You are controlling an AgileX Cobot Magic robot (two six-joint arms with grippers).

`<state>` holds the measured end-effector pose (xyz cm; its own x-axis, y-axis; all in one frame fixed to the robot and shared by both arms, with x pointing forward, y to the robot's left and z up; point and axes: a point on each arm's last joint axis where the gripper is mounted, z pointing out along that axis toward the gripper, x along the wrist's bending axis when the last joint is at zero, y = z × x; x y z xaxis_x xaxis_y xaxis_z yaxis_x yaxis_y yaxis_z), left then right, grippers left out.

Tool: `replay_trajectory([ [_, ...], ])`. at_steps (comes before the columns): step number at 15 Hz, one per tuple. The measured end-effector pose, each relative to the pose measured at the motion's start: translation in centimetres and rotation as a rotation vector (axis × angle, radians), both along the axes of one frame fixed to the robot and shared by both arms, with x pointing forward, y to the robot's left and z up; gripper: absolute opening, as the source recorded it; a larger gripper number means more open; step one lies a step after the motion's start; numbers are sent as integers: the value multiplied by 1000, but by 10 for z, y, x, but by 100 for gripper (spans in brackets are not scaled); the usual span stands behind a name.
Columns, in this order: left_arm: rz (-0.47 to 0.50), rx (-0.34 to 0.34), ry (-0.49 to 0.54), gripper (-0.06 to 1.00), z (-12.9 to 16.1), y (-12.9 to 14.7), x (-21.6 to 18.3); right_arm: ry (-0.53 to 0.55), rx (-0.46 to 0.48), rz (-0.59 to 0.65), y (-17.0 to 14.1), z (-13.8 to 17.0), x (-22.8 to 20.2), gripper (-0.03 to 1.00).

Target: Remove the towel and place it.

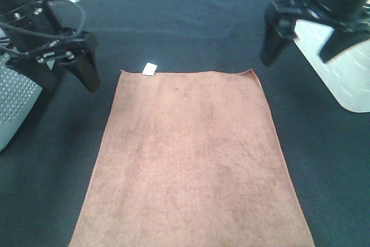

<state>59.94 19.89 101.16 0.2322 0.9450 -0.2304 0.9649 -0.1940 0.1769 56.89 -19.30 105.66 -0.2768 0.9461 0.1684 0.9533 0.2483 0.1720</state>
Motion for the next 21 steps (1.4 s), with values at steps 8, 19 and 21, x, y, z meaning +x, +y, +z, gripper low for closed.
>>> replay_trajectory([
  [8, 119, -28, -63, 77, -67, 25, 81, 122, 59, -58, -21, -83, 94, 92],
  [19, 102, -166, -74, 77, -132, 6, 137, 46, 17, -82, -19, -168, 150, 92],
  [21, 104, -169, -76, 77, -134, 6, 138, 44, 15, -81, -18, -174, 153, 92],
])
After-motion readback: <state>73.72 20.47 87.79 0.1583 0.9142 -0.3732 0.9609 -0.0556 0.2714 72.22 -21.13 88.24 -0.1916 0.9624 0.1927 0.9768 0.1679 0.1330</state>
